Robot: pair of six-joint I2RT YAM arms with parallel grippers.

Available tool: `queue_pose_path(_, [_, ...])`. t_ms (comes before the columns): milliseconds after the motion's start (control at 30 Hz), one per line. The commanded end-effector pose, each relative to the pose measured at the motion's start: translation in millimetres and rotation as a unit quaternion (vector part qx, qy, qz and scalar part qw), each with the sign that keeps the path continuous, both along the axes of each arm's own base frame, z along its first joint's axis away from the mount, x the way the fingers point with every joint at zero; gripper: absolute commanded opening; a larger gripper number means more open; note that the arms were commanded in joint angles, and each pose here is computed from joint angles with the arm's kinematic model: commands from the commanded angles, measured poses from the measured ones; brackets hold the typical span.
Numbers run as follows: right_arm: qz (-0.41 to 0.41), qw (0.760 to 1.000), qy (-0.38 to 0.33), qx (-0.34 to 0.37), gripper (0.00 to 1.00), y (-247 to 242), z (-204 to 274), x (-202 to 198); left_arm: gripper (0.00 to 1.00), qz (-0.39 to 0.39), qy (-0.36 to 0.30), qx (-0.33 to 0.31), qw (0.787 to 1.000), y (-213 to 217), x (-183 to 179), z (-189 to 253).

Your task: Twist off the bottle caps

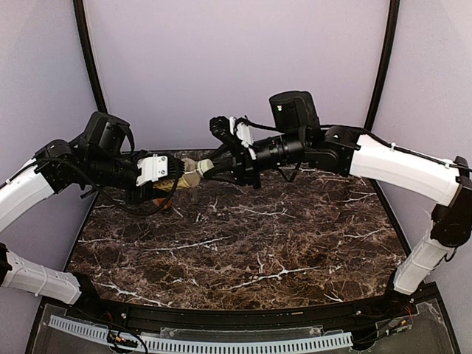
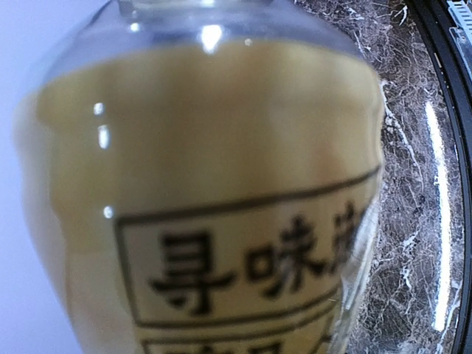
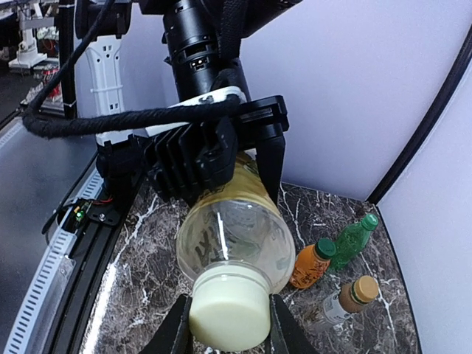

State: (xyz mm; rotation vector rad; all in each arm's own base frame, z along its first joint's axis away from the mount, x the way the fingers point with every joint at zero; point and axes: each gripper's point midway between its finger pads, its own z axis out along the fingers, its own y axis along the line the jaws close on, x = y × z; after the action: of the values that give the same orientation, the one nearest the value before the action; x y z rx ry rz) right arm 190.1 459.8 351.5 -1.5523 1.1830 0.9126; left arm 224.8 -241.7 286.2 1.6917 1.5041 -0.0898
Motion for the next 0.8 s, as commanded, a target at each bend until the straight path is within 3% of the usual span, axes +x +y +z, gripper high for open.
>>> queue_pose_path(0, [-0.009, 0.998, -0.062, -0.017, 0.43, 1, -5, 3, 0.27, -0.06, 0.021, -0.048, 0.997, -20, -23, 16])
queue_pose_path(67, [-0.023, 0.998, -0.058, -0.005, 0.68, -3, 7, 4, 0.27, -0.04, 0.014, -0.053, 0.998, -18, -17, 17])
queue_pose_path(167, [-0.038, 0.998, -0.036, 0.019, 0.84, -12, 24, -1, 0.27, -0.001, -0.026, -0.051, 0.998, -12, 0, 18])
queue_pose_path(267, [-0.055, 0.997, 0.003, 0.055, 0.93, -24, 41, -3, 0.28, 0.046, -0.083, -0.04, 0.995, -1, 22, 23])
queue_pose_path(433, [-0.097, 0.977, 0.157, 0.109, 0.92, -29, 65, 12, 0.29, 0.115, -0.197, -0.032, 0.973, 11, 59, 40])
queue_pose_path(500, [-0.153, 0.95, 0.243, 0.119, 0.9, -25, 63, 34, 0.29, 0.143, -0.239, -0.032, 0.96, 17, 71, 51])
queue_pose_path(600, [-0.235, 0.886, 0.381, 0.12, 0.82, -24, 45, 71, 0.29, 0.16, -0.287, -0.021, 0.944, 22, 82, 60])
queue_pose_path(667, [-0.224, 0.872, 0.415, 0.13, 0.79, -18, 46, 75, 0.3, 0.163, -0.298, -0.009, 0.94, 23, 85, 61])
queue_pose_path(767, [-0.2, 0.873, 0.425, 0.135, 0.77, -7, 53, 75, 0.3, 0.166, -0.299, -0.002, 0.94, 24, 87, 58])
